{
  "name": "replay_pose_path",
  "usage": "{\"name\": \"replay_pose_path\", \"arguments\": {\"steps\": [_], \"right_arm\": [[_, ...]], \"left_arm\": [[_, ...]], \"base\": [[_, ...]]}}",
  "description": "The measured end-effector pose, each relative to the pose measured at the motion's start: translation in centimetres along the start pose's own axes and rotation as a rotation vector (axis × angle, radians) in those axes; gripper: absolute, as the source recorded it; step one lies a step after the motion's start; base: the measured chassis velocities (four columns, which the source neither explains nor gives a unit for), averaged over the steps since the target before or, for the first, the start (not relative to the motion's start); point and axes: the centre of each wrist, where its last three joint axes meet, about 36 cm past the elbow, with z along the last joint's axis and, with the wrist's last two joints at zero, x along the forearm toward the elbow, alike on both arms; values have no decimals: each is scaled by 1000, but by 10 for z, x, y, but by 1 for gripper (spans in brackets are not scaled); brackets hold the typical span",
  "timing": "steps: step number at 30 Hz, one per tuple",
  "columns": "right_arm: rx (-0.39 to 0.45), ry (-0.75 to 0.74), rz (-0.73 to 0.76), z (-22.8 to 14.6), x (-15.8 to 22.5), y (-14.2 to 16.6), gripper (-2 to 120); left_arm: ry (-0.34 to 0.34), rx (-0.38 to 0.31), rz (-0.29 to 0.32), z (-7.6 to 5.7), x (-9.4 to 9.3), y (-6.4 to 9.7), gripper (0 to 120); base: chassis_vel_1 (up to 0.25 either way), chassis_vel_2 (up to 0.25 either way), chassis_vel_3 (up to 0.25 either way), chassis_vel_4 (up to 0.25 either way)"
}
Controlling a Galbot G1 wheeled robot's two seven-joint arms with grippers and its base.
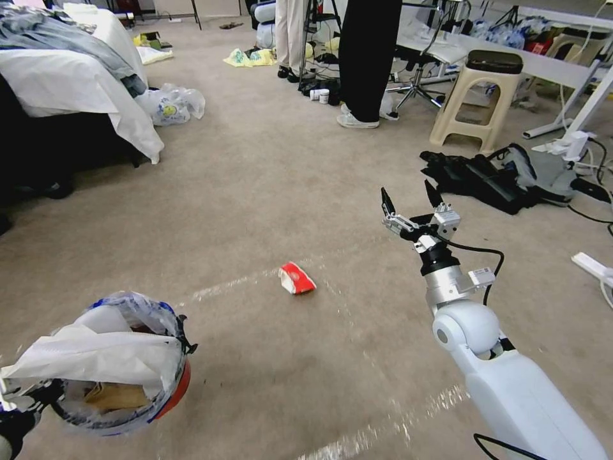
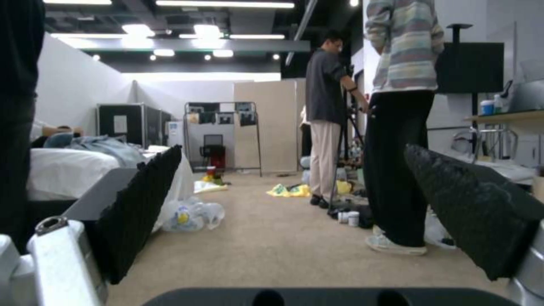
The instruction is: Pick up the trash bin and place the garbage on the floor into it.
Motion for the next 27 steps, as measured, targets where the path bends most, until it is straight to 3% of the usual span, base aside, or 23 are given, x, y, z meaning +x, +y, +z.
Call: {"name": "replay_pose_path", "arguments": {"steps": [14, 27], "right_arm": [[0, 0, -13, 3, 1, 1, 100], [3, 5, -20, 2, 1, 2, 100]], "left_arm": [[4, 2, 1, 2, 0, 0, 1], [6, 0, 1, 2, 0, -1, 1]], "base": [[-212, 223, 204, -215], [-14, 6, 6, -12]]}}
